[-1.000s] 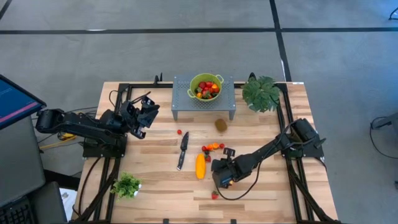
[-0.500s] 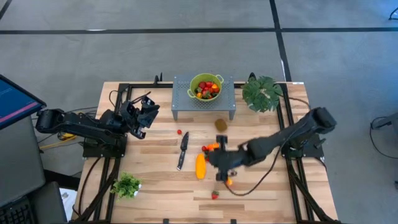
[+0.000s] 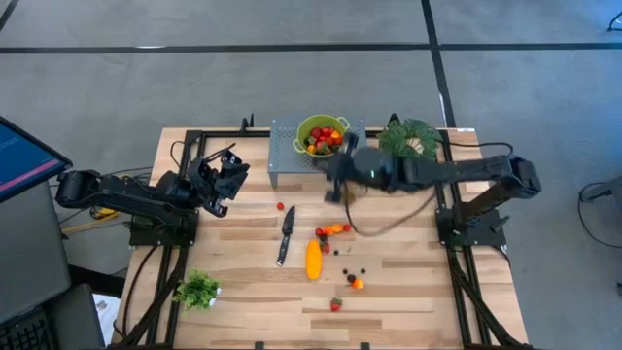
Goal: Pick & Place Fruit
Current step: Put the blueberry into the green strainer bowl on the shelf
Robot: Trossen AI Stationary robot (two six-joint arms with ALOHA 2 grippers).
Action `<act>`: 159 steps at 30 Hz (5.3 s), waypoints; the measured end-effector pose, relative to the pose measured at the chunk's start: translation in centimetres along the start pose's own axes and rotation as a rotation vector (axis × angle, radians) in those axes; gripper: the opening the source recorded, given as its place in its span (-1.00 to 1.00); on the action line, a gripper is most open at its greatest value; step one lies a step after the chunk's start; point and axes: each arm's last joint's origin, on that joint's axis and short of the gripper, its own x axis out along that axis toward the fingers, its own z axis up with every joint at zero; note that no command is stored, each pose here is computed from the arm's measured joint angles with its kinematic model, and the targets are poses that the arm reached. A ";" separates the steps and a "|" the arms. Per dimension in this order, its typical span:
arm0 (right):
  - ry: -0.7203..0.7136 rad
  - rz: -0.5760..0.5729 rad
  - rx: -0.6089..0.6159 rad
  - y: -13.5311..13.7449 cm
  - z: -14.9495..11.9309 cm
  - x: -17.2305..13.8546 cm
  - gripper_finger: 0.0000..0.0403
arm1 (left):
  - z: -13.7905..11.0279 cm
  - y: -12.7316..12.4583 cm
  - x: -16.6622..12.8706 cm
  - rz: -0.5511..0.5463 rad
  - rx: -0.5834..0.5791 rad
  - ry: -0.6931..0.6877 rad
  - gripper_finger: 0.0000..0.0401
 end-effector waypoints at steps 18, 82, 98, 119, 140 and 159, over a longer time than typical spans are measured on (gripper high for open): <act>0.179 -0.096 0.298 -10.3 -6.6 6.0 -0.78 | 0.0 0.0 0.0 0.002 0.000 -0.001 -0.47; 0.319 0.224 0.165 0.7 -4.6 2.8 0.32 | 0.0 0.0 0.0 0.002 0.000 -0.001 -0.47; 0.421 0.268 0.183 10.1 -5.6 -1.9 0.32 | 0.0 0.0 0.0 -0.001 0.000 0.001 -0.47; 0.423 0.222 0.303 16.1 -10.2 -6.2 0.32 | 0.0 0.0 0.0 0.003 0.000 -0.001 -0.47; 0.427 0.213 0.310 15.9 -10.2 -6.0 0.32 | 0.0 0.0 0.0 0.002 0.000 -0.001 -0.47; 0.417 0.219 0.424 13.0 -9.8 -2.7 0.32 | 0.0 0.0 0.0 -0.001 0.000 0.000 -0.47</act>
